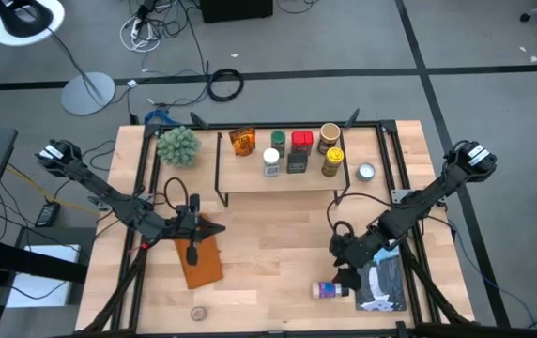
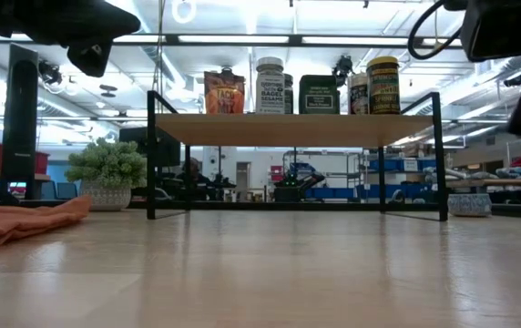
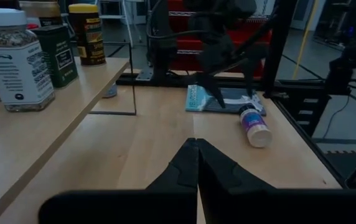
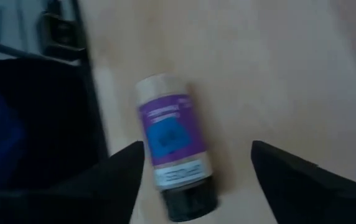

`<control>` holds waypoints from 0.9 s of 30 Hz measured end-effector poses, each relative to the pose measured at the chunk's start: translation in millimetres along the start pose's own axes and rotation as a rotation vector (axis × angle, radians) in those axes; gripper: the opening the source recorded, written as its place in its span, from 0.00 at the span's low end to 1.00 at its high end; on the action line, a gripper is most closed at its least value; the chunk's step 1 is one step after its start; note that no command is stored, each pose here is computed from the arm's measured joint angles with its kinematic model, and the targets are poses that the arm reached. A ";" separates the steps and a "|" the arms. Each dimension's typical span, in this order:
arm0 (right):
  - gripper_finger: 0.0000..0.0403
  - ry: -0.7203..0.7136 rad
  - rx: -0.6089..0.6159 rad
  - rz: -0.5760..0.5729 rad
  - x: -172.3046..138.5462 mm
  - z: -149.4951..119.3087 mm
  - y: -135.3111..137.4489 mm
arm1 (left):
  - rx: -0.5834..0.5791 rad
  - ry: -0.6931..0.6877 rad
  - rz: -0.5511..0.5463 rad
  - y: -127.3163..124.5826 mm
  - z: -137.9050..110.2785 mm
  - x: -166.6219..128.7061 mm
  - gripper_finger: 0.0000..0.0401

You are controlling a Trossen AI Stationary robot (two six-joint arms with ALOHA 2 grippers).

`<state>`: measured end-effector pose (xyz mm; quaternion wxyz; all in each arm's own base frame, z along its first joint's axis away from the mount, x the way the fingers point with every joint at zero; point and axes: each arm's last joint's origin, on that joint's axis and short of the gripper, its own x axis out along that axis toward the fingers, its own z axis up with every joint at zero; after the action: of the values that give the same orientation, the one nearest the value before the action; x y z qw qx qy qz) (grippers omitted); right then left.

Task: Shelf spices
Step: Put the black seasoning bottle on the shelf

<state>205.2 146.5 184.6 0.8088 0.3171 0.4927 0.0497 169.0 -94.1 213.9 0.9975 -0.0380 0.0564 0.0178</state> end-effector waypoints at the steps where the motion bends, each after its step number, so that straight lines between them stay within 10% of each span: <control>1: 0.77 0.002 0.007 0.013 0.0 0.3 0.9 | 0.000 -0.001 0.008 0.2 0.0 0.0 0.01; 13: 0.74 -0.027 -0.055 0.034 -4.4 13.4 24.2 | 0.010 -0.001 0.025 0.8 -0.2 0.0 0.01; 27: 0.73 0.230 -0.341 -0.278 40.6 43.3 91.0 | -0.010 -0.003 0.027 0.8 0.0 0.0 0.01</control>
<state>282.8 214.6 218.2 0.7884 0.0978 0.6048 0.0561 168.9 -93.3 213.8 0.9971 -0.0420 0.0551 0.0315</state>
